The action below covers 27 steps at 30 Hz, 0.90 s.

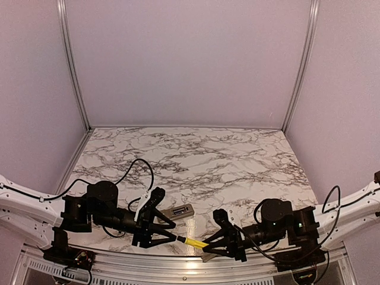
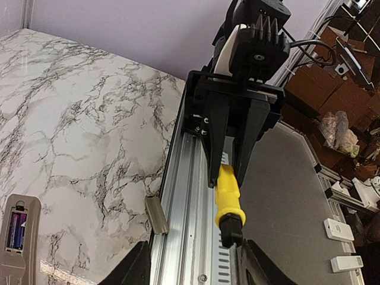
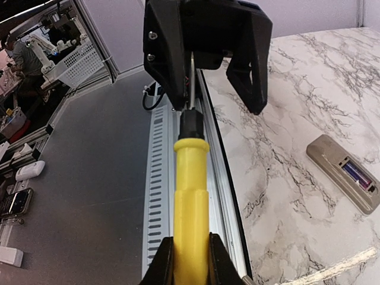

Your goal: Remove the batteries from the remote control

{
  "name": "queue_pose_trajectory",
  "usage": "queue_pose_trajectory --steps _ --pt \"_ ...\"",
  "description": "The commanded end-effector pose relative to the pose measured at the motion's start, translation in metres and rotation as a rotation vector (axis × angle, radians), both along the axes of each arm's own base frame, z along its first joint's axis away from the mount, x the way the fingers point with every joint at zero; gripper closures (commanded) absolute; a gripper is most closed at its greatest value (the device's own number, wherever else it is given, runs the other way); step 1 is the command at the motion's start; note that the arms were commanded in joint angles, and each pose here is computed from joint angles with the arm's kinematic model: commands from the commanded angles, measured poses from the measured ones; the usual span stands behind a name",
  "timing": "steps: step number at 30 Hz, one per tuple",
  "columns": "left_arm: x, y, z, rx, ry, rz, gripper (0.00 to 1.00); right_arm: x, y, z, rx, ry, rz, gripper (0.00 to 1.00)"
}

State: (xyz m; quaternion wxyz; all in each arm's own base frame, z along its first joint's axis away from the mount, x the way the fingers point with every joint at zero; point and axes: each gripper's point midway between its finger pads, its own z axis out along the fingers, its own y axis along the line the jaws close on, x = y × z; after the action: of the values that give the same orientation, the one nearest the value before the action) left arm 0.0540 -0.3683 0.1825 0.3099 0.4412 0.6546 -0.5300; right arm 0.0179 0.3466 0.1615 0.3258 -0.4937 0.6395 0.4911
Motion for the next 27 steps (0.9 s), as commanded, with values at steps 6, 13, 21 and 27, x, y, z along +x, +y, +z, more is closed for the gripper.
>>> queue_pose_trajectory --steps 6,13,21,27 --pt "-0.006 -0.008 0.012 -0.033 -0.020 -0.040 0.48 0.000 0.014 0.012 0.022 -0.031 0.016 1.00" --pt "-0.009 -0.010 0.009 -0.025 -0.014 -0.057 0.46 0.001 0.017 0.016 0.023 -0.047 0.015 1.00" --pt "-0.011 -0.011 0.009 -0.024 -0.015 -0.064 0.49 0.002 0.018 0.017 0.022 -0.049 0.010 1.00" --pt "-0.012 -0.012 0.009 -0.024 -0.017 -0.067 0.53 0.003 0.020 0.017 0.022 -0.052 0.010 1.00"
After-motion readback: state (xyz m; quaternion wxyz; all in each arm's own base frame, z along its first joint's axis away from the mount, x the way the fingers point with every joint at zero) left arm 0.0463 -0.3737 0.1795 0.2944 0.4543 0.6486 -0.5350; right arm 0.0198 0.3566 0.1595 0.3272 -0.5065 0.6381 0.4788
